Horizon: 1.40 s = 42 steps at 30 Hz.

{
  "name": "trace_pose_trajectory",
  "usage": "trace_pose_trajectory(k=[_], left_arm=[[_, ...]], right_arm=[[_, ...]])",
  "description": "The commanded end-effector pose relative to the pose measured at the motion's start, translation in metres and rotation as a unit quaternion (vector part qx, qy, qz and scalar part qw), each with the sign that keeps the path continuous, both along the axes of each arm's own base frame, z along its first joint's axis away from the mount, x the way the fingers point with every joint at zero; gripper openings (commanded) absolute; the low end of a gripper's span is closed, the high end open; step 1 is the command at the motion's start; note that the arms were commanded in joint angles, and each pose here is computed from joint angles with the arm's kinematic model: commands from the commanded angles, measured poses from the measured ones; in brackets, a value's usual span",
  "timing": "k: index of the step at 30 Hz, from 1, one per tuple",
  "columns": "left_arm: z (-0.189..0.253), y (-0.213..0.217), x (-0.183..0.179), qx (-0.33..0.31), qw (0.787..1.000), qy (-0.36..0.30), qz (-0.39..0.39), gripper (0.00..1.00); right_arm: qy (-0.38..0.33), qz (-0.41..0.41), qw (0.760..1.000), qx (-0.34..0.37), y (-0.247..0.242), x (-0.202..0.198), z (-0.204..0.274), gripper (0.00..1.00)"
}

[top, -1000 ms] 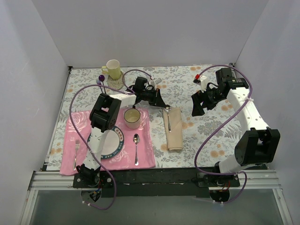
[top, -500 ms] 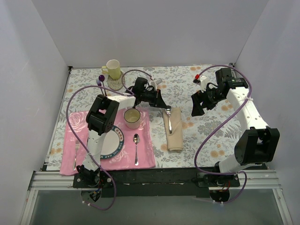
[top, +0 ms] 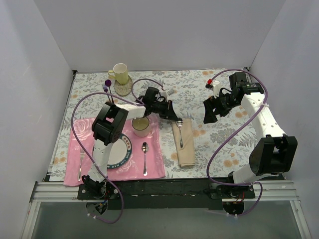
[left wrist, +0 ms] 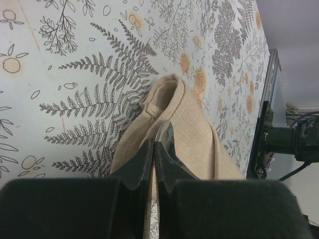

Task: Fold the napkin into a case and place the utensils inside
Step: Insert the spoon into the folded napkin.

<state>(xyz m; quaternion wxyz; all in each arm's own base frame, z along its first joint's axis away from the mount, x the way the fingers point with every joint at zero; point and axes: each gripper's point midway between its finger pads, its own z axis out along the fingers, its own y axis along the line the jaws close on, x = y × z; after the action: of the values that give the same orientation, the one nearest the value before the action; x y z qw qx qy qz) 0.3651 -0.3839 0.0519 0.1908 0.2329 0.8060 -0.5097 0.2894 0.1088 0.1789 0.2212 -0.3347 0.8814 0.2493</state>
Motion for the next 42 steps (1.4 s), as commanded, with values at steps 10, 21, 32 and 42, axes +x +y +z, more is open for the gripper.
trace_pose_trajectory(k=[10, 21, 32, 42], left_arm=[[0.075, -0.002, 0.017, -0.037, 0.994, -0.104, 0.001, 0.00], [0.066, -0.007, -0.023, -0.033, 0.997, -0.072, -0.016, 0.00], [0.061, -0.003, -0.026, -0.018, 0.997, -0.070, 0.025, 0.00], [0.062, 0.006, -0.028, -0.010, 0.995, -0.089, 0.044, 0.00]], right_arm=[[-0.007, 0.009, 1.000, 0.012, 0.003, -0.001, 0.009, 0.99], [-0.004, 0.012, 1.000, 0.014, 0.003, -0.001, 0.008, 0.99], [-0.003, 0.016, 1.000, 0.014, 0.003, -0.003, 0.008, 0.99], [0.002, 0.017, 1.000, 0.016, 0.002, -0.009, 0.006, 0.99]])
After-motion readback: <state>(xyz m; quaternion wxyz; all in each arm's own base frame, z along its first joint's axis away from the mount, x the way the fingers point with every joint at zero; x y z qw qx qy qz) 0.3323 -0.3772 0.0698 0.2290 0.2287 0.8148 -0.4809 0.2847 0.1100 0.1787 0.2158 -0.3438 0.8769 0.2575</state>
